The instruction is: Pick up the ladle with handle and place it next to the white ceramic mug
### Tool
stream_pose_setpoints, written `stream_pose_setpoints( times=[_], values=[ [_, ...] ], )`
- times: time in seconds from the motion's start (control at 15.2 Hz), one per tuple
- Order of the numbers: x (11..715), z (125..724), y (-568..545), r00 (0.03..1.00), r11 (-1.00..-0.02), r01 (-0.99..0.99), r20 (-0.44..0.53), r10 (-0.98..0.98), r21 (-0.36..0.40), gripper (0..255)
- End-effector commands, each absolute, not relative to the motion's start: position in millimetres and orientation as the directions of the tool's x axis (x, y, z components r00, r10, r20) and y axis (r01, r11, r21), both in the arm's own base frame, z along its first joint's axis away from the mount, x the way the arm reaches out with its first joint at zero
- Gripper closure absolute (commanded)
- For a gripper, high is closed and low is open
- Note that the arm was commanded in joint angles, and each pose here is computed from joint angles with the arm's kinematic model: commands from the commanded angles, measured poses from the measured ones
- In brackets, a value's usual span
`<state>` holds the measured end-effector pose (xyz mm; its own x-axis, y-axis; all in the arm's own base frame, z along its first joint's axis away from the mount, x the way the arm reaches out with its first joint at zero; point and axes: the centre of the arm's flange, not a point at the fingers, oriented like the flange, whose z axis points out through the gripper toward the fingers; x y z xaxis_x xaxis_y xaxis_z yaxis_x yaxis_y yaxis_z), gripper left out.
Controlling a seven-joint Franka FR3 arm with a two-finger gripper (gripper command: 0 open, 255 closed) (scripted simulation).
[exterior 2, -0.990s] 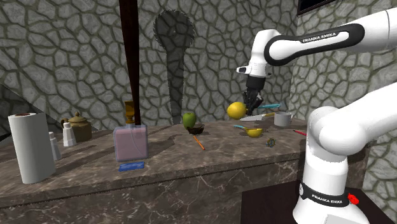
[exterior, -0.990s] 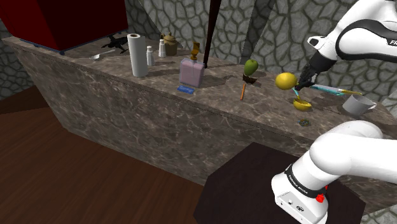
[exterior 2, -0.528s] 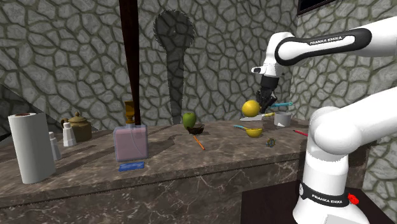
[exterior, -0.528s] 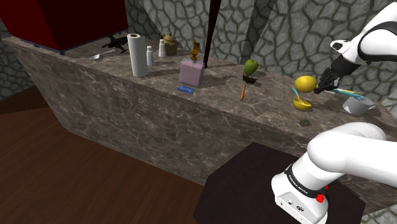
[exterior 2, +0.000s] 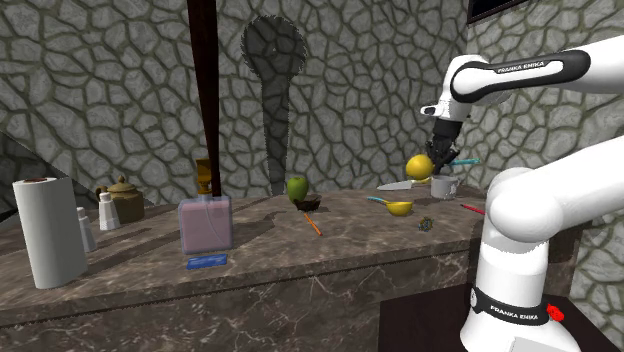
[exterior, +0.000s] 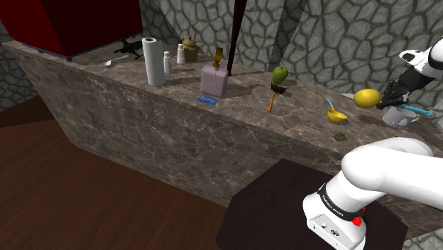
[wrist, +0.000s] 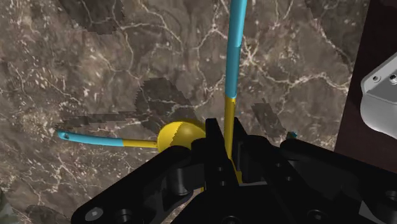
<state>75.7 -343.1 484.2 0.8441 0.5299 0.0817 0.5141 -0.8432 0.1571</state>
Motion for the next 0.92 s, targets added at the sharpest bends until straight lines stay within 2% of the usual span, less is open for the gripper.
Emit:
stream_pose_setpoints(
  times=[0.0, 0.86],
  values=[
    [55.8, 483.2, -360.5, 0.844, -0.843, 0.515, 0.081, 0.531, 0.157, 255],
    [-65.6, 483.4, -481.8, 0.844, -0.843, 0.515, 0.081, 0.531, 0.157, 255]
  ],
)
